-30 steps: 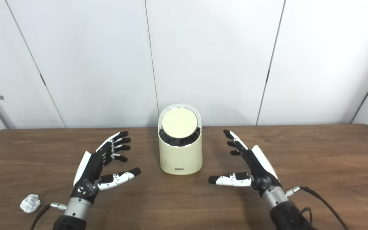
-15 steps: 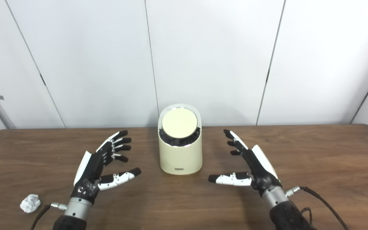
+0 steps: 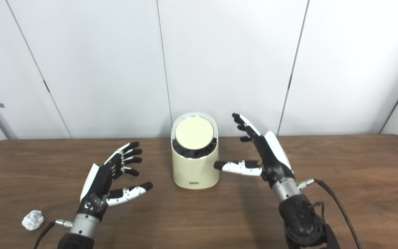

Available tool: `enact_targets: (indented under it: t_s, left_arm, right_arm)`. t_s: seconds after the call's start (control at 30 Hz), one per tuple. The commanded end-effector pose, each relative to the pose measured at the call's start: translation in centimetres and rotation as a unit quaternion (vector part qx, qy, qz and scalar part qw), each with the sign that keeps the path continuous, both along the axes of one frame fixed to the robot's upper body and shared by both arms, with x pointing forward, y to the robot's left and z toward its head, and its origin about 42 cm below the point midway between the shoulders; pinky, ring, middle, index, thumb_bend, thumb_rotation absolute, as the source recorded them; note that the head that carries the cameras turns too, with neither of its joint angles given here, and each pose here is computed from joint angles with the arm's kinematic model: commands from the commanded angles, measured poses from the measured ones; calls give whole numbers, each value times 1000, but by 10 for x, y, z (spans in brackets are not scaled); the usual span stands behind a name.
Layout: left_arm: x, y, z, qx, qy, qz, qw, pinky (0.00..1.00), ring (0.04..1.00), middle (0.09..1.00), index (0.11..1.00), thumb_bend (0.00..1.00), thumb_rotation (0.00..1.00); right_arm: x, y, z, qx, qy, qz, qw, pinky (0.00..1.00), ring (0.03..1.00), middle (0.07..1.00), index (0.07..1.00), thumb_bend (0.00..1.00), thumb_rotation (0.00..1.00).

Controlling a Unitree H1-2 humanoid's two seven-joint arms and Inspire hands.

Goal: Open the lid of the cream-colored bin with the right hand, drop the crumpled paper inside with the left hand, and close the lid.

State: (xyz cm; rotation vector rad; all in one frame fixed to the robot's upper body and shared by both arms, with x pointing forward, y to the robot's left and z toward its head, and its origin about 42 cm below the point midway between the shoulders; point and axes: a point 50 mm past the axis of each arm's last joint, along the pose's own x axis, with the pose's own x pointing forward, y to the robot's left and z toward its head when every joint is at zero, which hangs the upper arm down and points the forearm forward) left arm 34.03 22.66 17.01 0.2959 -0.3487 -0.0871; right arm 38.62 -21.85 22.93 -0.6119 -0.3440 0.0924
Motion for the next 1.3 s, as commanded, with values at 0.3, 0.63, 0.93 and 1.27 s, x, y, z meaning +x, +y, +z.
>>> enact_targets:
  t_s: [0.3, 0.63, 0.93, 1.27]
  left_arm:
    - [5, -4, 18, -1, -42, -8, 999, 591, 752, 812, 867, 746, 47]
    - [4, -7, 17, -5, -39, -10, 999, 598, 759, 817, 869, 742, 47]
    - [4, -9, 17, -4, -42, -11, 999, 590, 749, 811, 863, 745, 37]
    - [4, -9, 18, -3, -40, -11, 999, 603, 763, 818, 867, 741, 49]
  right_arm:
    - [20, 25, 53, -12, -73, -9, 997, 746, 867, 894, 901, 810, 429]
    - [34, 47, 76, -35, -76, -22, 996, 720, 849, 890, 890, 781, 377]
    - [42, 64, 85, -36, -70, -24, 997, 682, 834, 887, 884, 781, 340]
    - [51, 81, 80, -45, -53, -37, 997, 680, 827, 885, 879, 798, 295]
